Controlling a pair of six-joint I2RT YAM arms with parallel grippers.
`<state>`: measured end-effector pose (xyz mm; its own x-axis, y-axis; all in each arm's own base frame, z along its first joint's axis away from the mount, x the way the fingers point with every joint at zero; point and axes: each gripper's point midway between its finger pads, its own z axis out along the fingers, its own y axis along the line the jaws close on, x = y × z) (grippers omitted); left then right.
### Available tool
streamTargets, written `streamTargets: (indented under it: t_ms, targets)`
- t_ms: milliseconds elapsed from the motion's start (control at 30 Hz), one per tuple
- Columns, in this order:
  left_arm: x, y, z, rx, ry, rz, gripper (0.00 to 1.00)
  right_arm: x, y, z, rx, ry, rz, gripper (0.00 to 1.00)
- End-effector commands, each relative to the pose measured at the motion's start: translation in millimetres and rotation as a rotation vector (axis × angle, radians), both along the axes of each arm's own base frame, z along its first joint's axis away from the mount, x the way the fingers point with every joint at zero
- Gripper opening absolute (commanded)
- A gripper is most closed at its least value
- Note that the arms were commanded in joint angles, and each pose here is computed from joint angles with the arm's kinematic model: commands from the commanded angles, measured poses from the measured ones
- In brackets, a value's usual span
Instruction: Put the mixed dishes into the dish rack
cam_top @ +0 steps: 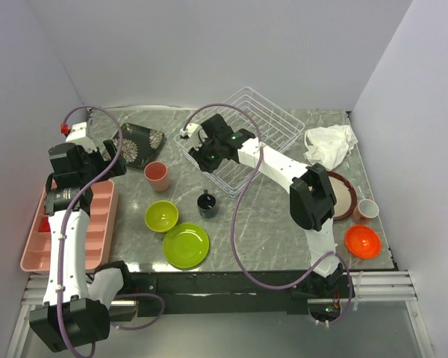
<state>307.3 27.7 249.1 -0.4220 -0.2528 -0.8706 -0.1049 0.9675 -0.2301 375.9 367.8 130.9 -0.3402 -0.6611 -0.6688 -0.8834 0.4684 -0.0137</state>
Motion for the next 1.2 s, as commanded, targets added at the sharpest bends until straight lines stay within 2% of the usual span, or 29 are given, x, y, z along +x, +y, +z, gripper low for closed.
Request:
streamTargets:
  t_ms: [0,67,200,367,600,900,1167]
  targets:
    - [3,-2,8,-0.014,-0.03,-0.012,0.99,6,3,16,0.002,-0.034,0.022,0.29]
    - [5,-2,7,-0.017,-0.029,-0.013,1.0,3,0,16,-0.003,-0.034,0.026,0.27]
    - [6,-2,6,-0.024,-0.026,-0.013,0.99,-2,-5,9,-0.024,-0.016,0.032,0.12]
    - [6,-3,6,-0.025,-0.025,-0.016,0.99,-6,-10,11,-0.032,-0.014,0.033,0.0]
    - [7,-4,6,-0.03,-0.026,-0.026,1.0,-30,-43,14,-0.092,0.011,0.056,0.0]
    - [9,-9,2,-0.049,-0.033,-0.048,1.0,-41,-118,11,-0.14,0.047,-0.001,0.0]
    - [10,-14,-7,-0.061,-0.007,-0.074,0.99,-92,-162,-6,-0.207,0.121,0.209,0.0]
